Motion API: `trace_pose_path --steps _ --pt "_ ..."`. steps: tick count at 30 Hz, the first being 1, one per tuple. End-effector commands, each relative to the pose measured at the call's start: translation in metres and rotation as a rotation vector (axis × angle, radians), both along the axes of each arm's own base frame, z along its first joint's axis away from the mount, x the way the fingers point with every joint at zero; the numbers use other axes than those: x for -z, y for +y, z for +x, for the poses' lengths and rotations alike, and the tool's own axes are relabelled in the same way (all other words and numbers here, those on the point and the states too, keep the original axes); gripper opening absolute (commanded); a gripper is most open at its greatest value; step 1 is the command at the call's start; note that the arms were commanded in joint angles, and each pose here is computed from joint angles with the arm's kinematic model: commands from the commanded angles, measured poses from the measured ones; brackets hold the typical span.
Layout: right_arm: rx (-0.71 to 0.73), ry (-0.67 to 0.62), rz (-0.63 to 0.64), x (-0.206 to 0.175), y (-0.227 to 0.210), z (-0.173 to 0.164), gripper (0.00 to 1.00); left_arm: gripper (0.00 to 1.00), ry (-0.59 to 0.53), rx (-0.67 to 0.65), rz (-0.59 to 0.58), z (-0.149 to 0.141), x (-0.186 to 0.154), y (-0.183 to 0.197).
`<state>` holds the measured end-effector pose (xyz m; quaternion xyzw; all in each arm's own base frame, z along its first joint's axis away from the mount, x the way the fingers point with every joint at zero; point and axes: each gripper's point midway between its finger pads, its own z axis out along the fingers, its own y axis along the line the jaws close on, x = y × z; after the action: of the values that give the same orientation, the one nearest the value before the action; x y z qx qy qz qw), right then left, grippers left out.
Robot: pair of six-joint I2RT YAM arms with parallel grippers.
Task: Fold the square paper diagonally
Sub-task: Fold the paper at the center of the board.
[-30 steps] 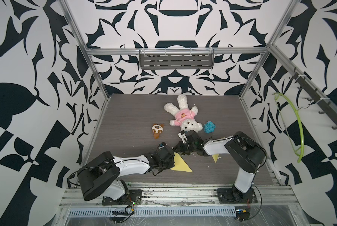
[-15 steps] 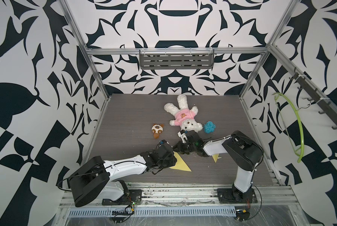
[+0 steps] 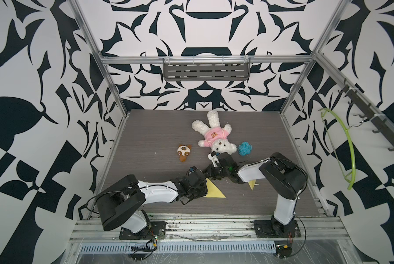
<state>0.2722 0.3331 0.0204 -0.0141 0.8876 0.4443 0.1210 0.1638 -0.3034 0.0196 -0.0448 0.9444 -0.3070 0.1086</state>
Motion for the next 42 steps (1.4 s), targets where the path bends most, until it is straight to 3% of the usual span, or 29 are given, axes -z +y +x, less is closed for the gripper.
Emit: trace_pose_path --steps 1,14,19,25,33,42 --pt "0.067 0.034 -0.125 0.033 -0.027 0.004 0.00 0.12 0.070 0.008 0.134 -0.020 0.036 0.027" --pt "0.111 0.000 -0.106 0.026 -0.028 0.051 0.00 0.10 0.078 -0.001 0.168 -0.029 0.039 0.040" --pt "0.094 -0.050 -0.066 -0.013 -0.022 0.060 0.00 0.10 0.074 0.006 0.154 -0.028 0.034 0.035" --pt "0.084 -0.095 -0.041 -0.055 -0.031 0.041 0.00 0.10 0.067 0.005 0.141 -0.026 0.030 0.032" --pt "0.077 -0.015 -0.078 -0.035 -0.052 -0.008 0.00 0.10 0.063 0.002 0.139 -0.024 0.027 0.028" --pt "0.025 -0.021 -0.075 -0.036 -0.048 -0.047 0.00 0.10 0.069 0.014 0.133 -0.023 0.026 0.022"
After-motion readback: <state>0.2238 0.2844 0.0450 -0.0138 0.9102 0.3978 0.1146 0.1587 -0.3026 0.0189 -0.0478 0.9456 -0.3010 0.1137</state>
